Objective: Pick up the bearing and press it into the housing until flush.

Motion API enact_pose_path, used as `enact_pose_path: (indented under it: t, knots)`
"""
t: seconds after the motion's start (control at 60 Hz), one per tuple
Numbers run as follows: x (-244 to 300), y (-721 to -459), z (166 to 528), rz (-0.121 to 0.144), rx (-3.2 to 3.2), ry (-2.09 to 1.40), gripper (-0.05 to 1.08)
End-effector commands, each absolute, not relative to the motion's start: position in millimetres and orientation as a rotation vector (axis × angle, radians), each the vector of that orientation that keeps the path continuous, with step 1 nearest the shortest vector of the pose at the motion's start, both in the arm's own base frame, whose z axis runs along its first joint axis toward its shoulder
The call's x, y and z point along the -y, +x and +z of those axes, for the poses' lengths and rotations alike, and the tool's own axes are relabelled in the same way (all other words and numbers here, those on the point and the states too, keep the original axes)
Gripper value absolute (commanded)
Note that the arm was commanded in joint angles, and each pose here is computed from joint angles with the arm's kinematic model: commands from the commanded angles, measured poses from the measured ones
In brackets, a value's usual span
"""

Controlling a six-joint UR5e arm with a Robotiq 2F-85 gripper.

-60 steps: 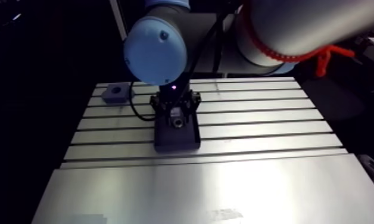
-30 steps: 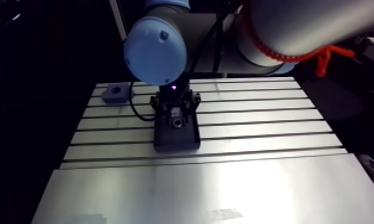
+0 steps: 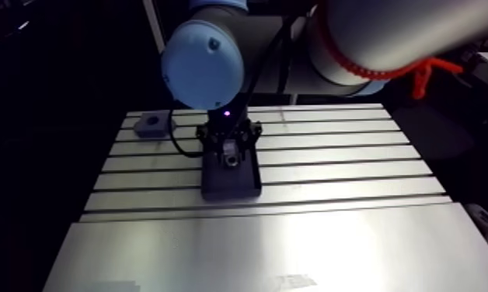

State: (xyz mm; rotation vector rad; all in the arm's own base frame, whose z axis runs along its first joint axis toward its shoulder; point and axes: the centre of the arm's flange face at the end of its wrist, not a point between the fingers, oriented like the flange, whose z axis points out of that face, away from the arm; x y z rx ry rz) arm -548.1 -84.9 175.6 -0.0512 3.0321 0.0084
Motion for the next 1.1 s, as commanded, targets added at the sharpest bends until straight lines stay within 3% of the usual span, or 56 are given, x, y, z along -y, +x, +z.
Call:
enact_pose_path:
  t: [0.017, 0.267, 0.433, 0.733, 1.1]
  knots:
    - [88.0, -551.7, 208.8, 0.009, -3.040, -0.059, 0.71]
    - [92.0, -569.6, 251.2, 0.003, -3.011, -0.047, 0.74]
    - [112.4, -594.7, 285.1, 0.013, -3.041, -0.076, 0.75]
    - [172.4, -634.7, 286.1, 0.029, -3.061, -0.184, 0.76]
    - [229.6, -651.6, 282.9, 0.035, -3.071, -0.274, 0.78]
